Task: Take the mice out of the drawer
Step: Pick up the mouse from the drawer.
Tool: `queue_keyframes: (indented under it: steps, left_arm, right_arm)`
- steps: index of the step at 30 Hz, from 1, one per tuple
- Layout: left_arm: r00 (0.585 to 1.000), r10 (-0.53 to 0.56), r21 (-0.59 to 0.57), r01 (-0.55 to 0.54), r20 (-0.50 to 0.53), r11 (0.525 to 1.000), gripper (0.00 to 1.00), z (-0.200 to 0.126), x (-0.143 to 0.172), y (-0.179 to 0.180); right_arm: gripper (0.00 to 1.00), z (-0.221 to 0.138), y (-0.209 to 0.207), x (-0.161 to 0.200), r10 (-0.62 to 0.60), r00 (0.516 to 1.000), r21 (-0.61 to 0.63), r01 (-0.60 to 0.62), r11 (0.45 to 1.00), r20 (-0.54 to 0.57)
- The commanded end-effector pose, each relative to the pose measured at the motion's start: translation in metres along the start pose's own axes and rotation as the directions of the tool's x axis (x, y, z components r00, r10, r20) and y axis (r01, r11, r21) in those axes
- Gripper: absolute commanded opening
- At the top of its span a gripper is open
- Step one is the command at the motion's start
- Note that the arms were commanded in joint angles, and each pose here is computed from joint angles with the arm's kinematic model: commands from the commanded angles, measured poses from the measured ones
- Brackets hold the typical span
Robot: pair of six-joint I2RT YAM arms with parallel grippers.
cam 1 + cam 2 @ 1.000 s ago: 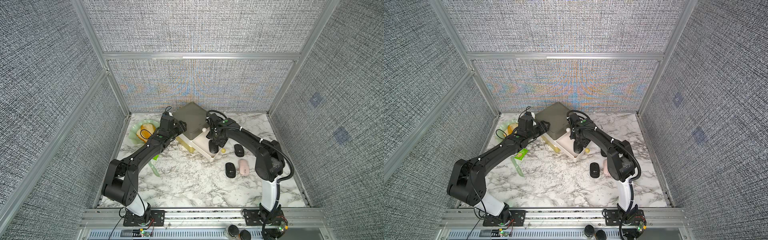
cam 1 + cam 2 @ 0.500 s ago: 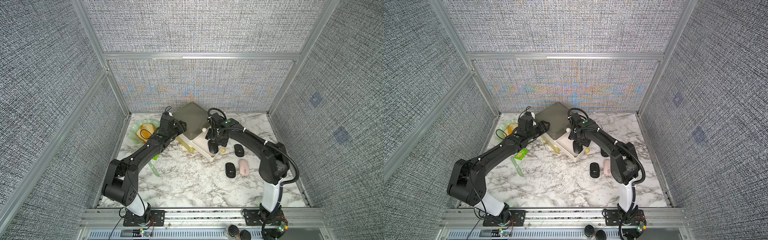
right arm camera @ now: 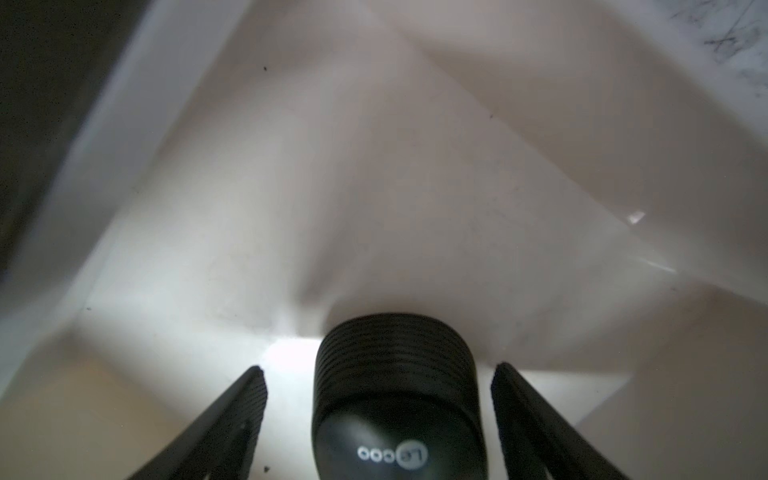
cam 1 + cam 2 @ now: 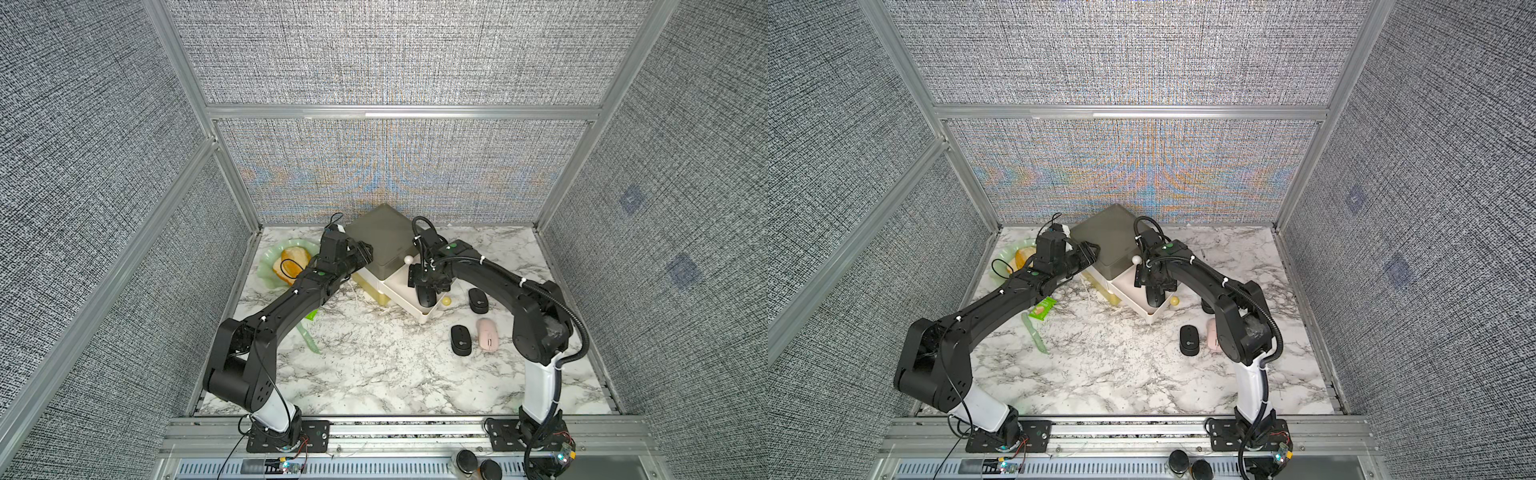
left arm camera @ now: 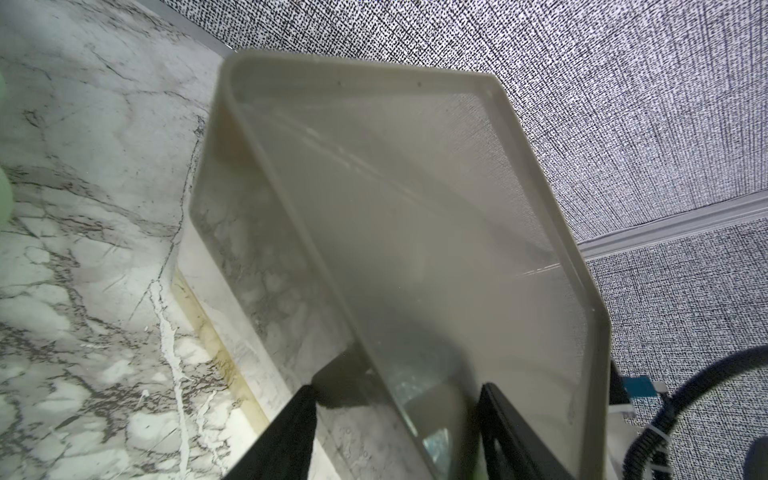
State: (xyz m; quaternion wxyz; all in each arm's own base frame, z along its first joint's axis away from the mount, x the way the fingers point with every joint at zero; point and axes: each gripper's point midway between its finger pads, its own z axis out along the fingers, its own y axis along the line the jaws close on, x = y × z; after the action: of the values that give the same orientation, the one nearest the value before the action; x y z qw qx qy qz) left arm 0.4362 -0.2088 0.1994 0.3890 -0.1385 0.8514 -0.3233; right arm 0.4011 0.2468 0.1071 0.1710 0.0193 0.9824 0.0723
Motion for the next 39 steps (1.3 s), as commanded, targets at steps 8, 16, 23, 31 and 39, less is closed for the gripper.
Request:
queue_keyframes:
  steps: [8, 16, 23, 31, 39]
  left_arm:
    - [0.999, -0.001, -0.039, -0.001, -0.051, 0.999, 0.63, 0.0, 0.013, 0.011]
    - [0.999, 0.0, -0.038, -0.002, -0.051, 0.999, 0.63, -0.001, 0.011, 0.01]
    - [0.999, 0.011, -0.034, -0.012, -0.053, 0.999, 0.63, -0.003, 0.009, 0.007]
    - [0.997, 0.044, -0.024, -0.046, -0.07, 0.999, 0.7, -0.013, 0.01, 0.002]
    - [0.99, 0.105, 0.003, -0.105, -0.099, 0.994, 0.78, -0.035, 0.014, -0.006]
  right_arm:
    - [0.7, 0.01, -0.005, 0.01, -0.058, 0.998, 0.066, 0.06, 0.996, -0.029]
    - [0.52, 0.007, -0.005, 0.005, -0.052, 0.999, 0.07, 0.053, 0.996, -0.016]
    - [0.49, -0.022, 0.003, -0.015, -0.03, 0.998, 0.029, 0.029, 0.999, 0.056]
    - [0.47, -0.068, -0.011, -0.026, -0.01, 0.994, 0.018, 0.008, 1.0, 0.11]
    - [0.46, -0.111, -0.032, 0.021, 0.032, 0.996, 0.031, -0.034, 0.999, 0.079]
